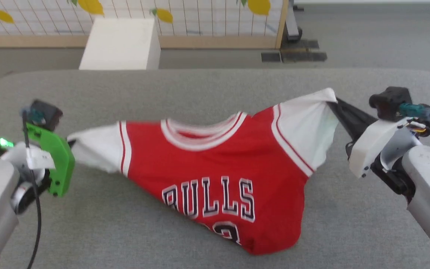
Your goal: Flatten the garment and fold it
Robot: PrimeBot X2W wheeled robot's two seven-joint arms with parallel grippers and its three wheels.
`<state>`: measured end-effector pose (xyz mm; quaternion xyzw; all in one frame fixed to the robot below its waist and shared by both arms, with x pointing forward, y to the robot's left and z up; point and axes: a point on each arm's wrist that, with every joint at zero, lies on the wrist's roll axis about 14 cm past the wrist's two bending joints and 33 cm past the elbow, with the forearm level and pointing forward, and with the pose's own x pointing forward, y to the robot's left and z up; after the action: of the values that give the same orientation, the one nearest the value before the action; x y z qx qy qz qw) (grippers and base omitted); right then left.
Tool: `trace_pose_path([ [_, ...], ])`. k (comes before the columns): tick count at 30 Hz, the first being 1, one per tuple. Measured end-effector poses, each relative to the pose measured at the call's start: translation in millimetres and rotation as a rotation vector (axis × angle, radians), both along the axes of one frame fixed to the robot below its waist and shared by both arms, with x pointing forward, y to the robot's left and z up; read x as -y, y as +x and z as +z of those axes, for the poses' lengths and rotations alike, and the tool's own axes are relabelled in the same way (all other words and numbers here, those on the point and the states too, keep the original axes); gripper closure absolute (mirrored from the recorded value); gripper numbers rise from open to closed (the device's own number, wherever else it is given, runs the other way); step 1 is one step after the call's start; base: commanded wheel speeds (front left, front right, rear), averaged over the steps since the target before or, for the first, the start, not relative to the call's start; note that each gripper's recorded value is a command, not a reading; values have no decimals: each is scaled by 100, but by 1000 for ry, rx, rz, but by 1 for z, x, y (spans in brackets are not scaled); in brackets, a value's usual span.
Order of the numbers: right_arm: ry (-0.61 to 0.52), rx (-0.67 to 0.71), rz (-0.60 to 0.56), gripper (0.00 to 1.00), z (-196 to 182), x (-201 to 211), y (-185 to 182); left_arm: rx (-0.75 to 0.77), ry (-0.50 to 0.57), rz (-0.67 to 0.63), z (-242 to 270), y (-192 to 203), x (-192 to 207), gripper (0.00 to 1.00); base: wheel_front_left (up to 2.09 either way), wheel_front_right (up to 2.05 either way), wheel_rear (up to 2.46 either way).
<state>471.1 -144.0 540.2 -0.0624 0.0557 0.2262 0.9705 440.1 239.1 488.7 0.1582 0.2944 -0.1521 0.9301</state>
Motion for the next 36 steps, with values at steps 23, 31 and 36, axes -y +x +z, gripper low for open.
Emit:
trace_pose_path([
  [23, 181, 650, -108, 100, 234, 5, 79, 1059, -89, -96, 303, 105, 61, 100, 0, 0, 0],
  [31, 177, 784, -167, 100, 281, 18, 131, 1247, -115, -85, 346, 158, 73, 100, 0, 0, 0],
  [36, 175, 839, -194, 100, 292, 23, 163, 1347, -171, -49, 365, 189, 70, 100, 0, 0, 0],
])
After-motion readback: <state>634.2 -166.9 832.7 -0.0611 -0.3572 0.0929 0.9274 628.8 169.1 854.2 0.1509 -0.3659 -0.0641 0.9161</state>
